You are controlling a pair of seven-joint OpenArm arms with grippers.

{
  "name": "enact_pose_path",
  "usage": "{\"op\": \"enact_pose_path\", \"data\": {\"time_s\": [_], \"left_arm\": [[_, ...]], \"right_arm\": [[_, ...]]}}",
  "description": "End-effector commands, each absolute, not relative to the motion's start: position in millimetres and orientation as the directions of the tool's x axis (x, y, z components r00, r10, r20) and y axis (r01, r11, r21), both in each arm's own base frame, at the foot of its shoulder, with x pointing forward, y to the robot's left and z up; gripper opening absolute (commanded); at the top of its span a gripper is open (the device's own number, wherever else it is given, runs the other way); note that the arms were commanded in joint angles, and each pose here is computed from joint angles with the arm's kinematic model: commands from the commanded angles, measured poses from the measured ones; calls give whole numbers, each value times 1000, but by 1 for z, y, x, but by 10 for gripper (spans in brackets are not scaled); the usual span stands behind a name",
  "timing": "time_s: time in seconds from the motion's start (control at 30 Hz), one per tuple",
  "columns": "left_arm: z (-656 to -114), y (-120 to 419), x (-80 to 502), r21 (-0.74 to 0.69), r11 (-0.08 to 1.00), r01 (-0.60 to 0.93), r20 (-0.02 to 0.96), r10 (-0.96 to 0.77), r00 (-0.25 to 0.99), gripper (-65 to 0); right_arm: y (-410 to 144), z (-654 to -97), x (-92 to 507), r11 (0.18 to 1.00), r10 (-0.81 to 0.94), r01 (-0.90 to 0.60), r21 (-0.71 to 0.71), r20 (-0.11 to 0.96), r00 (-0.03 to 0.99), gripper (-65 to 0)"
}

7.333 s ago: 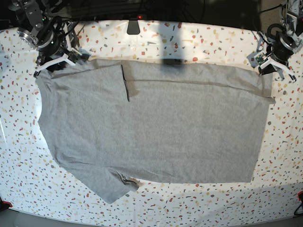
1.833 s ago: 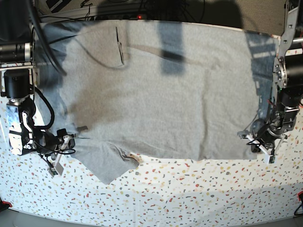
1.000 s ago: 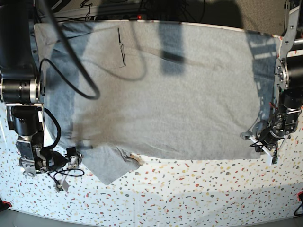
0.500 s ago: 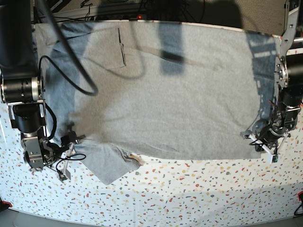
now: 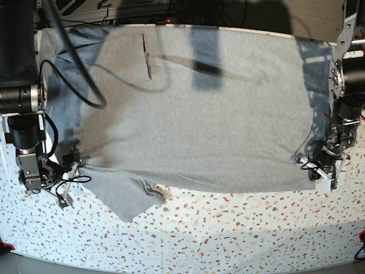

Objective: Fold the T-shirt properly
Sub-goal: 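Grasp the hem corners with both grippers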

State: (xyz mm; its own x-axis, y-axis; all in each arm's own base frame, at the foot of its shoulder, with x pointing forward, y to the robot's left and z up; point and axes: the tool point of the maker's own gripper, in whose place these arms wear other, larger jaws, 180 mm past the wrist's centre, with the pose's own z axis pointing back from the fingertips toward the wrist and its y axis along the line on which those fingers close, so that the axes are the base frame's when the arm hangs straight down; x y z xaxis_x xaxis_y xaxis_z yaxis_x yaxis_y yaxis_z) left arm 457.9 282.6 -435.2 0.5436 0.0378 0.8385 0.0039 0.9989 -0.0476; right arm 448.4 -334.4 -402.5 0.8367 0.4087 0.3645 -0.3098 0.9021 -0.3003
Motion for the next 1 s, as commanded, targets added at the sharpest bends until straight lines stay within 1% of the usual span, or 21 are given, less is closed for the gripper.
{"op": "enact_pose_path", "data": {"time_s": [0.0, 0.1, 0.2, 0.23, 0.3, 0.4, 0.5, 0.7, 0.83, 0.97], "left_arm": [[-432, 292, 460, -37, 999, -14, 829, 39, 558, -650], [-428, 293, 462, -67, 997, -41, 838, 79, 540, -650], [-426, 293, 464, -70, 997, -42, 841, 81, 534, -650], [-426, 293, 464, -70, 997, -42, 843, 82, 532, -650], [-426, 292, 464, -70, 997, -42, 843, 82, 532, -650], [-426, 292, 464, -71, 997, -41, 842, 82, 533, -650], [-426, 292, 465, -72, 997, -41, 845, 83, 529, -650], [-407, 292, 481, -72, 997, -38, 867, 81, 492, -650], [-390, 291, 497, -70, 997, -29, 864, 75, 499, -650], [-374, 292, 508, -54, 998, -18, 862, 56, 504, -650]], "right_arm": [[-336, -384, 461, 899, 419, -314, -306, 390, 820, -318], [-326, -387, 457, 909, 411, -336, -247, 390, 824, -387], [-322, -389, 456, 910, 408, -339, -238, 378, 831, -403], [-321, -390, 456, 910, 408, -340, -236, 376, 832, -422], [-320, -390, 456, 910, 409, -341, -236, 379, 830, -484], [-319, -384, 466, 914, 402, -322, -248, 435, 806, -587], [-317, -376, 479, 918, 394, -299, -260, 508, 766, -647], [-317, -368, 486, 918, 394, -293, -267, 526, 754, -650], [-318, -361, 490, 914, 403, -298, -275, 535, 743, -650], [-311, -348, 500, 906, 422, -309, -289, 563, 711, -650]]}}
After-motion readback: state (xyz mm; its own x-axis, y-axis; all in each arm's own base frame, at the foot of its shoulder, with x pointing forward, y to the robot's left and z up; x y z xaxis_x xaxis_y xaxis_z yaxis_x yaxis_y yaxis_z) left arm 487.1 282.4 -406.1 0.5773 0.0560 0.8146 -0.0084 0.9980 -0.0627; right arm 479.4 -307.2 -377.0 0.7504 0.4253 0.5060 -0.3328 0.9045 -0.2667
